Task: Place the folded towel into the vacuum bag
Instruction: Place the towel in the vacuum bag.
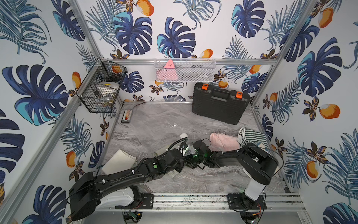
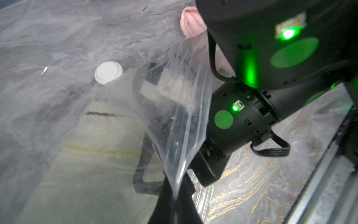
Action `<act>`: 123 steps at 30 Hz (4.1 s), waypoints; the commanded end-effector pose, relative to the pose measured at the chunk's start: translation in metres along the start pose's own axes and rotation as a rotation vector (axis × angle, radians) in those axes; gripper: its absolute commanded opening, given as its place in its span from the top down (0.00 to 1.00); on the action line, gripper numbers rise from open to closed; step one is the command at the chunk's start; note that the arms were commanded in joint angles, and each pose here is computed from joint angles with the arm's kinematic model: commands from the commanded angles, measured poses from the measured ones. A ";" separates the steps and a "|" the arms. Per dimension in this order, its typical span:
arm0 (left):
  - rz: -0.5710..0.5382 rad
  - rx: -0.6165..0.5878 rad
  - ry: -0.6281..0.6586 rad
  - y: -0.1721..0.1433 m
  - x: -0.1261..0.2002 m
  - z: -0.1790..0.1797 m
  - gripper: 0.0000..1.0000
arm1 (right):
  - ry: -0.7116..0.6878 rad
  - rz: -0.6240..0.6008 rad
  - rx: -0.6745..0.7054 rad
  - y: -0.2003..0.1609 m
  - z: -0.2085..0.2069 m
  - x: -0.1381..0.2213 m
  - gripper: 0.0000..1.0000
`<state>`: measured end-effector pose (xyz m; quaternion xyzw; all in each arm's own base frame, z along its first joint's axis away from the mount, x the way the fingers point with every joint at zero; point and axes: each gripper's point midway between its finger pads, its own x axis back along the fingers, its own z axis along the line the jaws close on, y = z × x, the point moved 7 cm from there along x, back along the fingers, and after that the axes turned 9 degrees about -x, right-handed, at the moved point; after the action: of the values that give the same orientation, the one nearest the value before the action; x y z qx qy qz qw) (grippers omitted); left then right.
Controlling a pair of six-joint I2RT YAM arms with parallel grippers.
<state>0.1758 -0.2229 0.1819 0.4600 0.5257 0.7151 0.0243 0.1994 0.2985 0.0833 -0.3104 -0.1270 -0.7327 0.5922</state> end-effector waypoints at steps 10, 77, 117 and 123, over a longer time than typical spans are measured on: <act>-0.041 0.140 -0.136 0.023 -0.002 -0.015 1.00 | -0.131 -0.159 -0.315 -0.034 -0.042 0.057 0.22; 0.020 0.271 -0.202 0.017 0.030 -0.011 0.51 | -0.006 -0.017 0.114 -0.001 -0.020 -0.045 0.20; 0.237 0.613 0.310 -0.096 -0.036 0.045 0.51 | -0.542 -0.271 0.402 0.052 0.065 0.162 0.32; 0.316 0.646 0.438 -0.101 -0.030 0.080 0.50 | -0.604 -0.130 0.366 0.031 0.008 0.094 0.39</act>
<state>0.2030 -0.1564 0.0944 0.3709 0.6722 0.5716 -0.2895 0.2291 0.2042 0.1594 -0.4028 -0.4645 -0.6021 0.5093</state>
